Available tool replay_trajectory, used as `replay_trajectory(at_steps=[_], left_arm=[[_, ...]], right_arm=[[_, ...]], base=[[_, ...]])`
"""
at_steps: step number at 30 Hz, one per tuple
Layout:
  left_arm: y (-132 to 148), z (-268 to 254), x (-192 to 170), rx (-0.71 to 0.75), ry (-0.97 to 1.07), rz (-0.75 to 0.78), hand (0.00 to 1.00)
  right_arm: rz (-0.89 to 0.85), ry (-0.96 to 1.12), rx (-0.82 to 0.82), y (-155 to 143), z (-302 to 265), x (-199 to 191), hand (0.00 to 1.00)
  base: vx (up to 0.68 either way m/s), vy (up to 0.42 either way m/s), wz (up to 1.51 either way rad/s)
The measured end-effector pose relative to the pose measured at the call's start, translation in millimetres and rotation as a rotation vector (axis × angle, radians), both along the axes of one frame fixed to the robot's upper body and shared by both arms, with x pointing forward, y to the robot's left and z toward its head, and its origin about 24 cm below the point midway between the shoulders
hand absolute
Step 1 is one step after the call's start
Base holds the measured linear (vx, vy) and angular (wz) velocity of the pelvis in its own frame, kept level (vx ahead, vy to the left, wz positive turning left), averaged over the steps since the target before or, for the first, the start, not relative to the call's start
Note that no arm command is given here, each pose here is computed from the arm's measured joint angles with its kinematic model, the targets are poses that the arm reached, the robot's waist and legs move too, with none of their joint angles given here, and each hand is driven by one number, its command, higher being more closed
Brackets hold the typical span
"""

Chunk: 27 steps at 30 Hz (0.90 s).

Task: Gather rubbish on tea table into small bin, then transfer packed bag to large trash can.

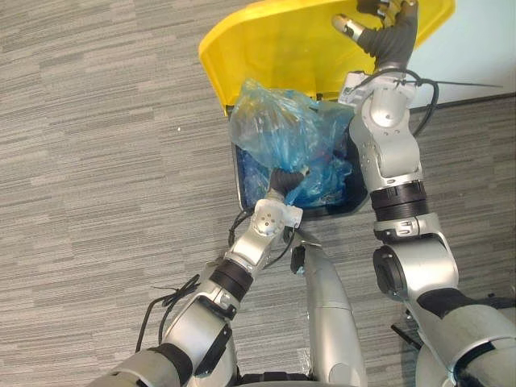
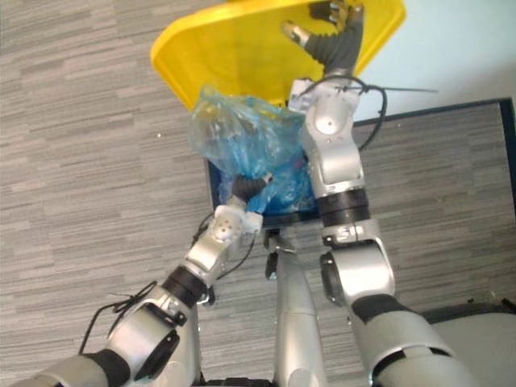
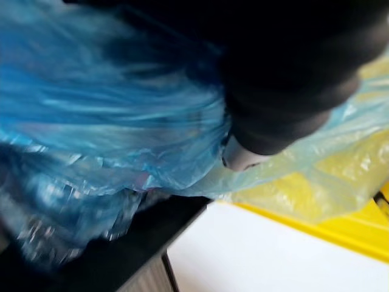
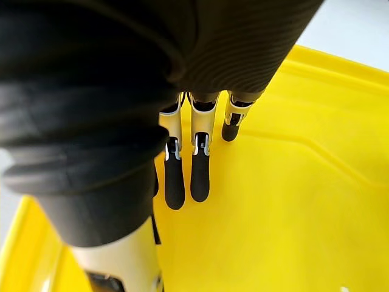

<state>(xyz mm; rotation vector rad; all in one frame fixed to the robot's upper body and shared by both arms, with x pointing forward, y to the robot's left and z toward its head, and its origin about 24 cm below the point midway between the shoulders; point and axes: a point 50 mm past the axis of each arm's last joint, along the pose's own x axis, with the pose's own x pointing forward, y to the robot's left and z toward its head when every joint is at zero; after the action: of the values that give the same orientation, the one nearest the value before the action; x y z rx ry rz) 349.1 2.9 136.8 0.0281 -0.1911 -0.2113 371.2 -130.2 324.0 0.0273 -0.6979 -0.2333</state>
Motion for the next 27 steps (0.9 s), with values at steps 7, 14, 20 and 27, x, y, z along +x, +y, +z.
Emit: replay_trajectory(at_steps=[7, 14, 20, 27], left_arm=[[2.9, 13.8, 8.6, 0.018, -0.031, 0.041, 0.0], [10.1, 9.5, 16.8, 0.072, 0.007, 0.084, 0.0], [5.5, 23.0, 21.6, 0.1, -0.029, 0.065, 0.0], [6.3, 8.0, 24.3, 0.304, -0.017, 0.073, 0.0]], right_arm=[[0.025, -0.024, -0.015, 8.9, 7.9, -2.2, 0.0], [0.051, -0.048, -0.013, 13.9, 15.5, -4.3, 0.0], [0.059, -0.041, -0.01, 14.4, 14.6, -3.2, 0.0], [0.062, 0.01, -0.027, 15.8, 11.5, 6.1, 0.0]], base=[[0.0, -0.043, -0.06], [0.0, -0.043, -0.01], [0.0, -0.005, 0.0], [-0.01, -0.03, -0.01]])
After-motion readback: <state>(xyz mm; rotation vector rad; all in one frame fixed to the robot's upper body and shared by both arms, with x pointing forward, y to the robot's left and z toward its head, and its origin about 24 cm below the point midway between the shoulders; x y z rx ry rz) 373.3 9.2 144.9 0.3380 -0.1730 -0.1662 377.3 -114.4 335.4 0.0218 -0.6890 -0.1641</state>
